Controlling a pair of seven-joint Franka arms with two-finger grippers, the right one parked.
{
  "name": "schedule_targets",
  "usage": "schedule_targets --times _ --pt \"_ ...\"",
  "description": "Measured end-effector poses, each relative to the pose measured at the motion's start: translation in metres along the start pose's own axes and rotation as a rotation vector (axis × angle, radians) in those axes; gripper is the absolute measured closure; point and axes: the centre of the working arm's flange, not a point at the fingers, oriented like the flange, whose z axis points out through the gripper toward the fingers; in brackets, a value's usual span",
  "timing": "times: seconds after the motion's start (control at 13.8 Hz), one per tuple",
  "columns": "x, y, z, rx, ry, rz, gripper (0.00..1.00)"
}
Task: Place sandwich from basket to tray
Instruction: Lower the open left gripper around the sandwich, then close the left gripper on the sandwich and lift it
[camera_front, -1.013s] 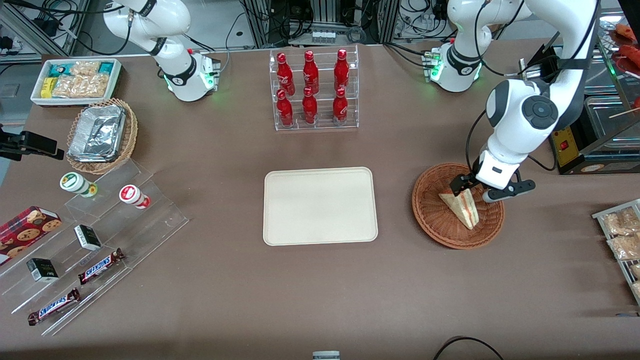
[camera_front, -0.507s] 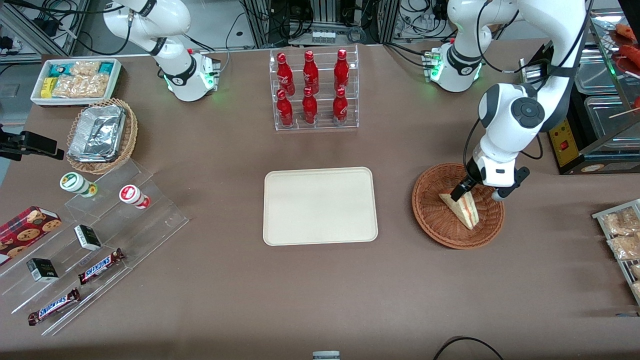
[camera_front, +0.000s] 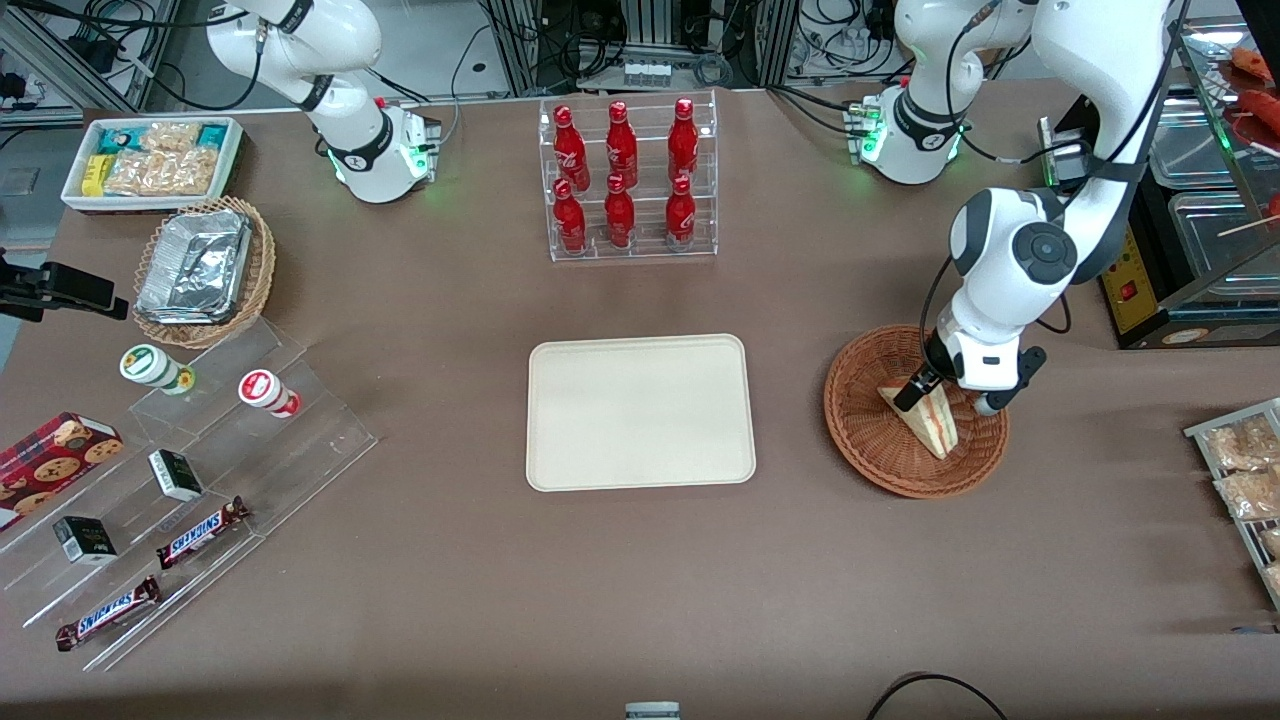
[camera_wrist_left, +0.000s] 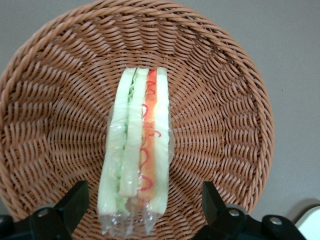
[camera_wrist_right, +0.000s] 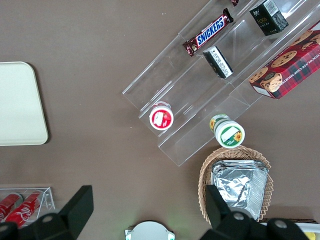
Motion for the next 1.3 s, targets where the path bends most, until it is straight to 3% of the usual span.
schedule_targets --times 0.22,0.65,0.72,0.87,1.09,1.3 --pt "0.008 0.011 0.002 0.024 -0.025 0.01 0.0" --pt "0.008 0.011 0.021 0.07 -0.025 0.069 0.0" --pt "0.008 0.011 0.022 0.073 -0.027 0.07 0.07" --pt "0.008 0.01 0.026 0.085 -0.031 0.077 0.33" --pt "0.006 0.008 0.026 0.137 -0.02 0.136 0.62" --pt "0.015 0.017 0.013 0.156 -0.021 0.175 0.7"
